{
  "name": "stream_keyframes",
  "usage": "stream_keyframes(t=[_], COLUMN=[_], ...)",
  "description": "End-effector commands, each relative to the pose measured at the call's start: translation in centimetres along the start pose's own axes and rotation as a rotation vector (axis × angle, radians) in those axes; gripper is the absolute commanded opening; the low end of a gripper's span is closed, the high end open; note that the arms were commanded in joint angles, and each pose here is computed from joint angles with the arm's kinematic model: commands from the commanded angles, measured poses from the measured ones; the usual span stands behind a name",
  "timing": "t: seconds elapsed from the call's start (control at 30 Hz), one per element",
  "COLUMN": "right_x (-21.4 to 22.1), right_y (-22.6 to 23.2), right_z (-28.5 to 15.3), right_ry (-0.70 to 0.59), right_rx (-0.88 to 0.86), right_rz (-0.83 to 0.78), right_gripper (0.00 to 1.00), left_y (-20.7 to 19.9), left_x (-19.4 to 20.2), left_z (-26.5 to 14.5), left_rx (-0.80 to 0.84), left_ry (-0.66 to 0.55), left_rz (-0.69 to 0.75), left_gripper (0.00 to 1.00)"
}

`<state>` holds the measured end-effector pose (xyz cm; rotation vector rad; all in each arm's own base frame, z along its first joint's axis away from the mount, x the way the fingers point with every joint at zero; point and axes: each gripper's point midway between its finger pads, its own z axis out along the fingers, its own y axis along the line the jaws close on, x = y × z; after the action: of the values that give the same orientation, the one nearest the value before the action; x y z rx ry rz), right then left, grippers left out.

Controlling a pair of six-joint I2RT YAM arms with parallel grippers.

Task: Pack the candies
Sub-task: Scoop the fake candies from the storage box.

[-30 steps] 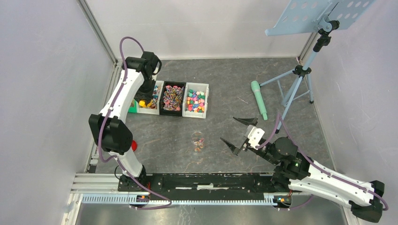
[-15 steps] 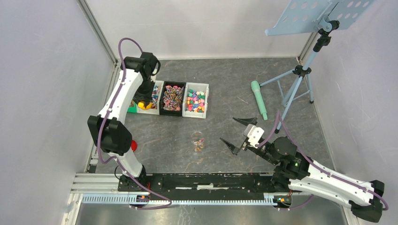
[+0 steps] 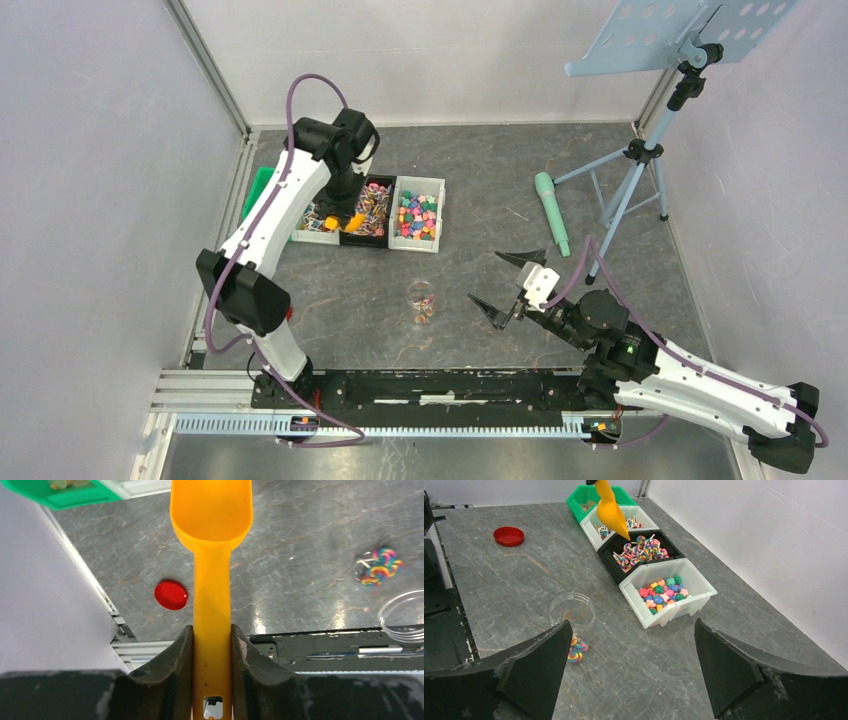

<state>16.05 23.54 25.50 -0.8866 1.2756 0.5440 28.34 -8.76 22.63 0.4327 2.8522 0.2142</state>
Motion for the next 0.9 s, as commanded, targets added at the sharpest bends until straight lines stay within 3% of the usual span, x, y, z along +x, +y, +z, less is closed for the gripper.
stream_keyframes(t=[0.0,0.87], right_x=[-2.8,-1.4], right_y=[-1.1,-1.7], right_z=[-0.1,0.0], right_ry=[-0.060,-0.030], right_rx=[0.039,0.084], right_rz=[0.036,0.013], right_gripper=[0.98,0.98], left_y=[-1.4,-3.2], left_x=[-1.9,-5.5], left_z=[1.1,8.3], left_rx=[0.032,0.010], left_ry=[0.006,-0.013], left_rz=[-0.035,-0.052], left_gripper=[0.02,0.02])
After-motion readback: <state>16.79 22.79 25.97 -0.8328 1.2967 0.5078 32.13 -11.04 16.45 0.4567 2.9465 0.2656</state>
